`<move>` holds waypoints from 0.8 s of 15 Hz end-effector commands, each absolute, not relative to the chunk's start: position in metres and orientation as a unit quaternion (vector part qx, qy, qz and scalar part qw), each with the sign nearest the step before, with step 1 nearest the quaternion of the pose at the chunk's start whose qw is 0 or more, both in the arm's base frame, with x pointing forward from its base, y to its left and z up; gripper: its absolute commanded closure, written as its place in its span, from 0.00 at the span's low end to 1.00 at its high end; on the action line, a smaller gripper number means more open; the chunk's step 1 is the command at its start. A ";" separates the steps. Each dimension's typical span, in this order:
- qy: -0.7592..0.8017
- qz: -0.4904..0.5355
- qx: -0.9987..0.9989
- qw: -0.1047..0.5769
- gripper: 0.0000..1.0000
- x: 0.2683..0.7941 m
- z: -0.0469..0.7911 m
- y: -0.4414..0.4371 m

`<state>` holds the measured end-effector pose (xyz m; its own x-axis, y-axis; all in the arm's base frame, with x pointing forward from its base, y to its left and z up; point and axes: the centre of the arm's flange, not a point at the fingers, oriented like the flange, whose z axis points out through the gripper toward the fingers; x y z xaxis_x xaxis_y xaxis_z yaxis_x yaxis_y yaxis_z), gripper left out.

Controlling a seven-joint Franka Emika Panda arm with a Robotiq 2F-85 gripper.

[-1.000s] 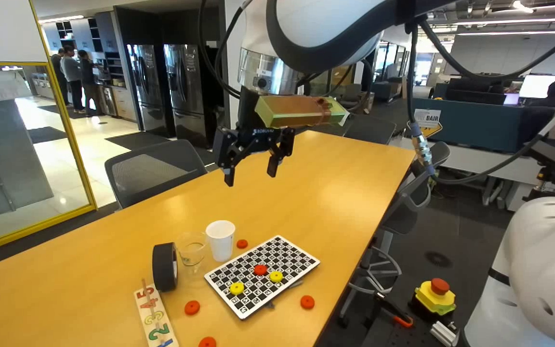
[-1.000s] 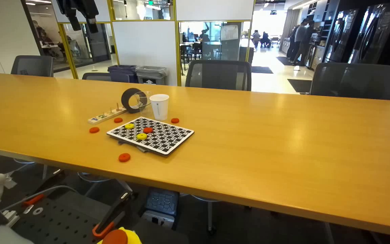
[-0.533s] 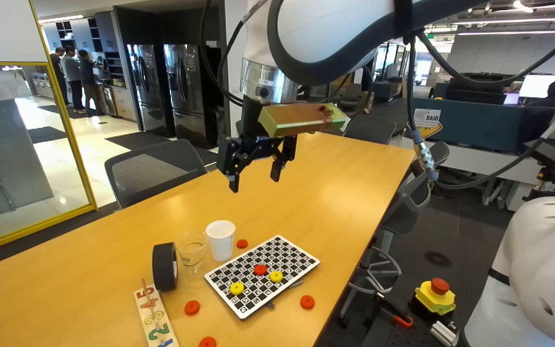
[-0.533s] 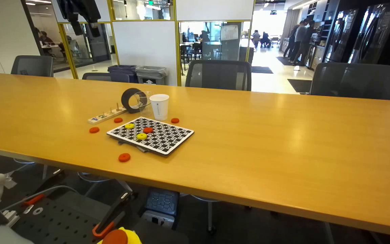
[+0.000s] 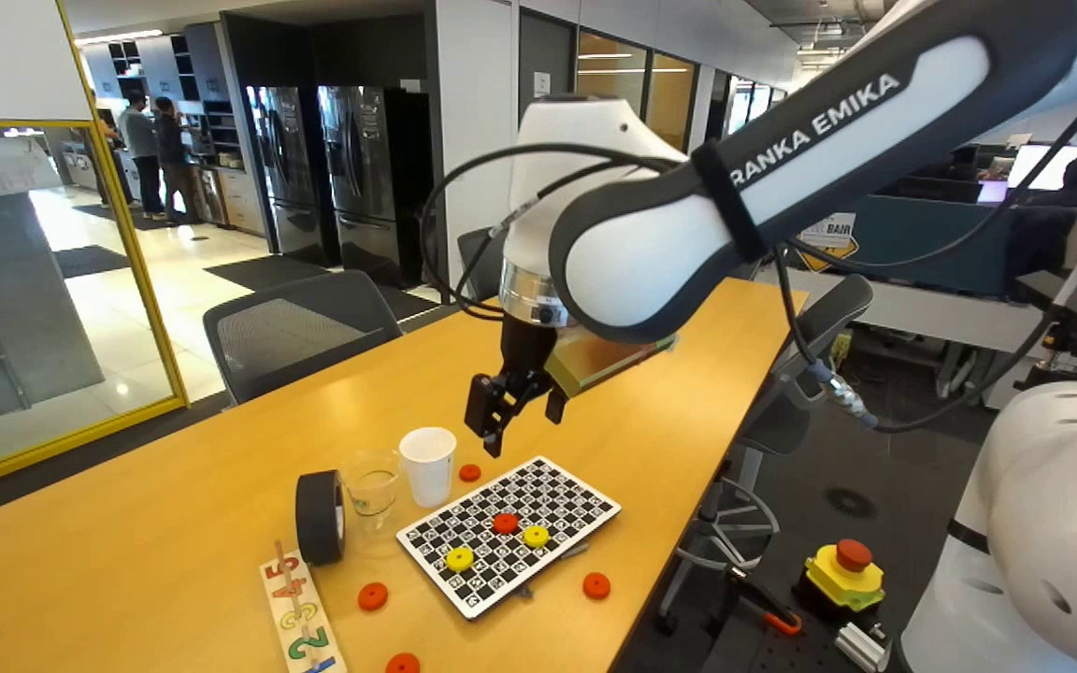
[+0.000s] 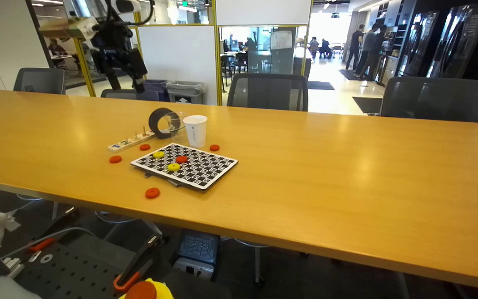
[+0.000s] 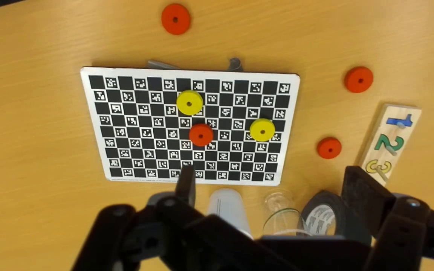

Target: Put the yellow circles into the white cup and the orange circles into the transparent cup.

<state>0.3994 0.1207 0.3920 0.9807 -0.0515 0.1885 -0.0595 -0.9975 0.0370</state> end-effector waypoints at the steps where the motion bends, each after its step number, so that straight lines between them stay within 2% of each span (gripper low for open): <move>1: -0.003 0.100 0.995 0.020 0.00 0.419 0.344 0.094; 12: -0.001 0.043 0.999 0.001 0.00 0.452 0.238 0.040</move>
